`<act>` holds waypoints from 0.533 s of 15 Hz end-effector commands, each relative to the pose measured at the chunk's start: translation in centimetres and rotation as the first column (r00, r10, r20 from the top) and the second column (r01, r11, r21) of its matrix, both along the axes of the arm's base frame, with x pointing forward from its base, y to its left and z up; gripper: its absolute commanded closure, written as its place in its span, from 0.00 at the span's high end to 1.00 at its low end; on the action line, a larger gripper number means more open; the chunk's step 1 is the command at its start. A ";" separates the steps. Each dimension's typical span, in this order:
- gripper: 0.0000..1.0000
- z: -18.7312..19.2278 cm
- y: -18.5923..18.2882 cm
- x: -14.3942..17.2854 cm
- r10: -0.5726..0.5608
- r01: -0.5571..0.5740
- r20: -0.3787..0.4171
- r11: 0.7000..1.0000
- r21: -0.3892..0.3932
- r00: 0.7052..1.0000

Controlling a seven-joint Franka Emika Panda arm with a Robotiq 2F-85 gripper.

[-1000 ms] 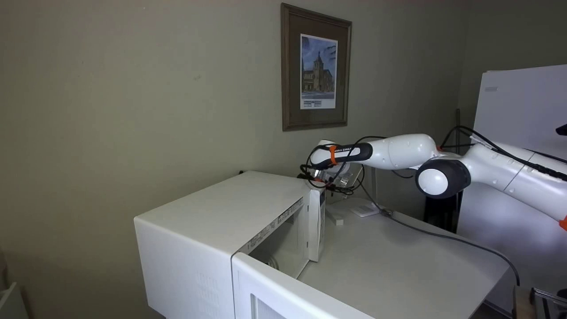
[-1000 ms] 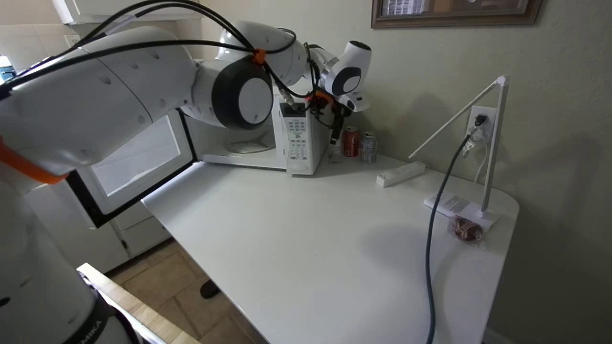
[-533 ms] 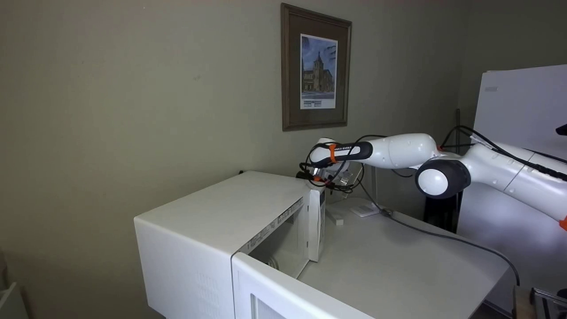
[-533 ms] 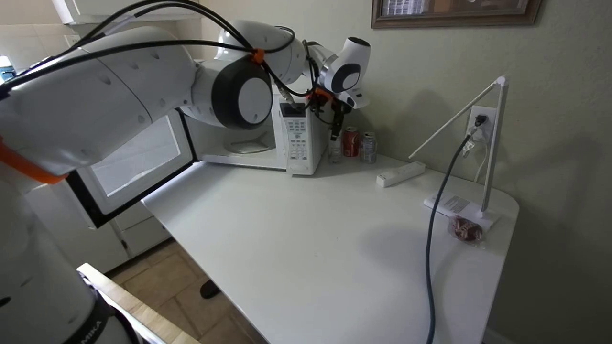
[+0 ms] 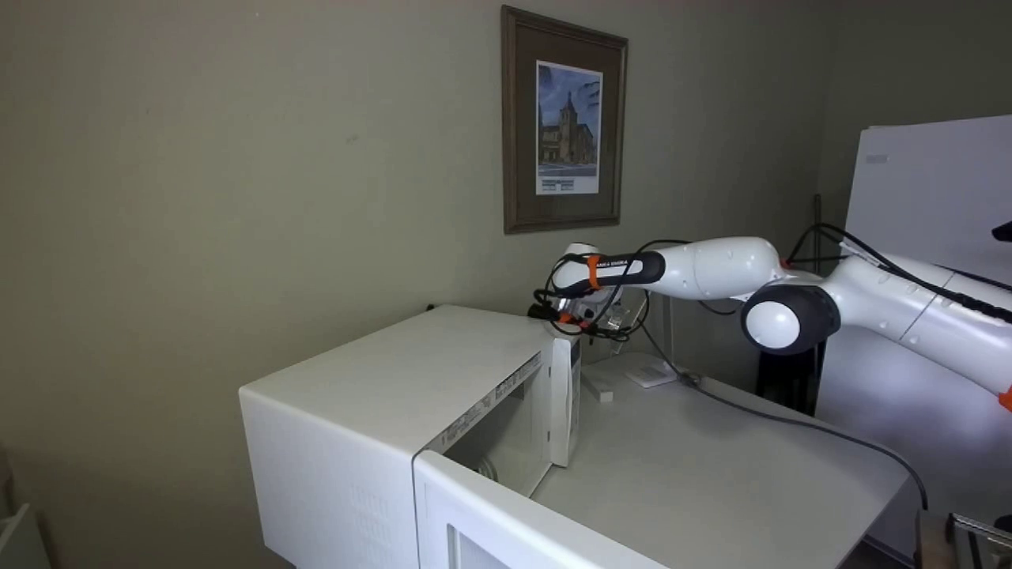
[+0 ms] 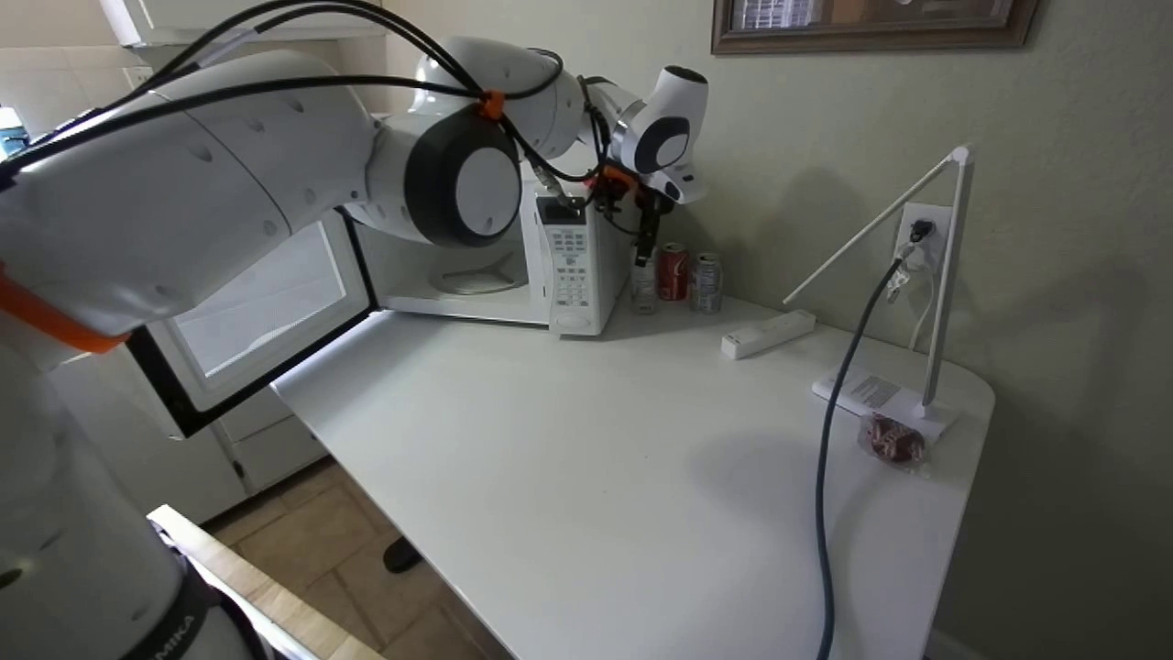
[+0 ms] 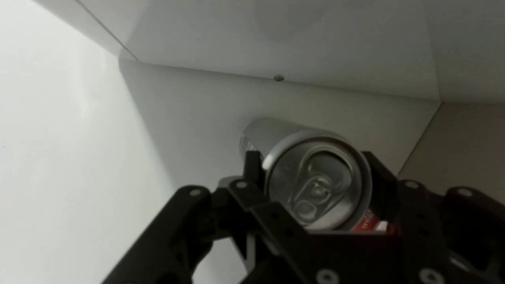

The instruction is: Put the can on the microwave

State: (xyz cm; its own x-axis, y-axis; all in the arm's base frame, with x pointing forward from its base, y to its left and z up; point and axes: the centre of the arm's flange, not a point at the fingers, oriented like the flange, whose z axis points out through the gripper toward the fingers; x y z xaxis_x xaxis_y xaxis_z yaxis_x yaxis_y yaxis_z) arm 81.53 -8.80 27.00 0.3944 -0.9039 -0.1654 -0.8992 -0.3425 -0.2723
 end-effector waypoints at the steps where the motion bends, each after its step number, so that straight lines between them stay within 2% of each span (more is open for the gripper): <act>1: 0.37 3.0 1.9 0.4 0.044 -0.045 -0.039 0.999 -0.026 0.998; 5: 0.37 8.0 2.8 -1.8 0.139 -0.146 -0.140 0.988 -0.042 0.980; 8: 0.37 13.2 3.1 -3.1 0.187 -0.212 -0.200 0.971 -0.111 0.962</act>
